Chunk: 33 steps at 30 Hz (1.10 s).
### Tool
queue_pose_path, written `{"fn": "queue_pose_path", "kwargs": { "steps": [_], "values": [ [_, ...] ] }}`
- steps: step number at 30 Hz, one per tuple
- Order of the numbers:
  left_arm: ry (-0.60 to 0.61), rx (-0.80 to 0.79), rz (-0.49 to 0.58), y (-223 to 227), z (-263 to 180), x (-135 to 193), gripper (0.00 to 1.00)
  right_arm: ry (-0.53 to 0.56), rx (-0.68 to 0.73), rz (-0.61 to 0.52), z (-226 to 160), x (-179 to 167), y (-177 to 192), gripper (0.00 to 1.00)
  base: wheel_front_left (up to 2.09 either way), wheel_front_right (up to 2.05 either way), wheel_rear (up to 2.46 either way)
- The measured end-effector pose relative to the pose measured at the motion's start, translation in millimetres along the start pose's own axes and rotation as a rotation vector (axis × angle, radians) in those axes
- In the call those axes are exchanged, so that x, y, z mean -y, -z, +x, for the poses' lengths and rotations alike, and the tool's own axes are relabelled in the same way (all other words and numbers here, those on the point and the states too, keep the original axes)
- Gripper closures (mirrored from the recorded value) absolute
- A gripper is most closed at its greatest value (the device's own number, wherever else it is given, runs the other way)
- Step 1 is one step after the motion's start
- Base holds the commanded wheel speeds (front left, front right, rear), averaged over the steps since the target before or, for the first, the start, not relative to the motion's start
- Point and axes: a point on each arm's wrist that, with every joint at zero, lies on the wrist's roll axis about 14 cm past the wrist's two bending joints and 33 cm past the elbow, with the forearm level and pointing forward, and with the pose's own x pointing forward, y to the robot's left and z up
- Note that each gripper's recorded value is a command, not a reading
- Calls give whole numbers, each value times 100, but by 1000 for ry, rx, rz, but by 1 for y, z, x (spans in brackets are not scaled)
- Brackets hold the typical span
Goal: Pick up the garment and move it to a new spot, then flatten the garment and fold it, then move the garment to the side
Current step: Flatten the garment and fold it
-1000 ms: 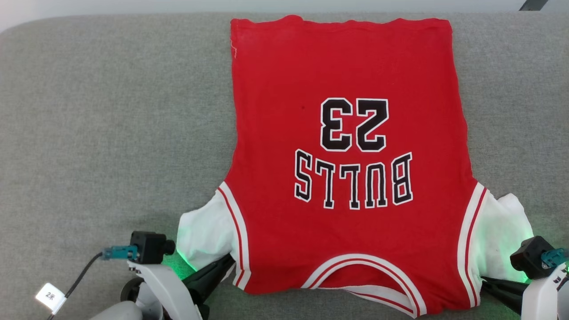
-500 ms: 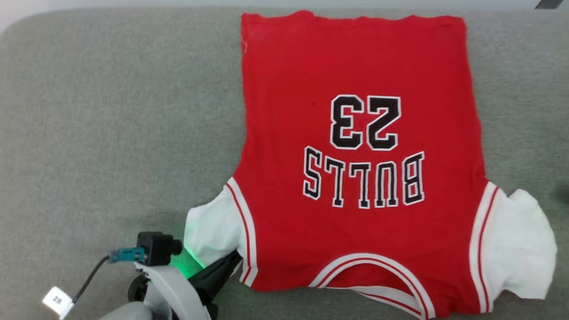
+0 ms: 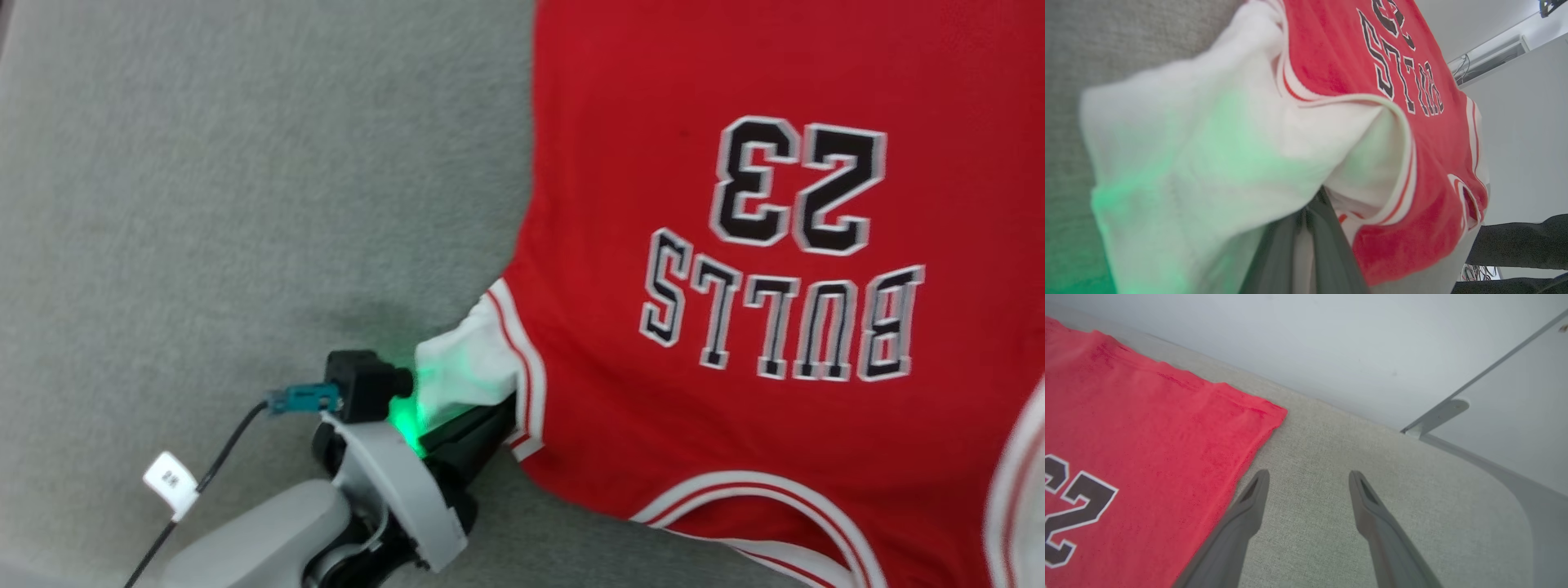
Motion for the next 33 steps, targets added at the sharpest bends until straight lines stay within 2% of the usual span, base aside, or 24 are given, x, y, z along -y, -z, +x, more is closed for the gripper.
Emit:
{"fn": "queue_pose_path", "kwargs": {
  "steps": [5, 8, 13, 17, 18, 19, 20, 21, 27, 33],
  "values": [
    [-2, -2, -21, 4, 7, -6, 100, -5, -124, 88, 61, -9, 3, 0, 0, 0, 0],
    [-6, -3, -35, 6, 10, -11, 100, -21, -224, 129, 90, -18, 19, 0, 0, 0, 0],
    [-14, -7, -54, 10, 15, -18, 100, -55, -373, 160, 123, -36, 50, 0, 0, 0, 0],
    [-18, -11, -63, 12, 18, -21, 100, -77, -395, 172, 138, -44, 53, 0, 0, 0, 0],
    [-20, -11, -64, 13, 18, -22, 100, -80, -401, 168, 141, -46, 55, 26, 0, 0, 0],
    [-24, -14, -65, 14, 19, -24, 100, -82, -405, 157, 143, -48, 56, 57, 0, 0, 0],
    [-30, -16, -65, 15, 19, -25, 100, -85, -402, 149, 144, -50, 56, 93, 0, 0, 0],
    [-31, -16, -64, 14, 19, -26, 100, -85, -396, 147, 145, -50, 55, 100, 0, 0, 0],
    [-23, 16, -59, 7, 17, -21, 100, -105, -342, 156, 139, -56, 47, 100, 0, 0, 0],
    [-34, 60, -57, -3, 6, -18, 100, -125, -320, 123, 103, -53, 51, 100, 0, 0, 0]
  ]
}}
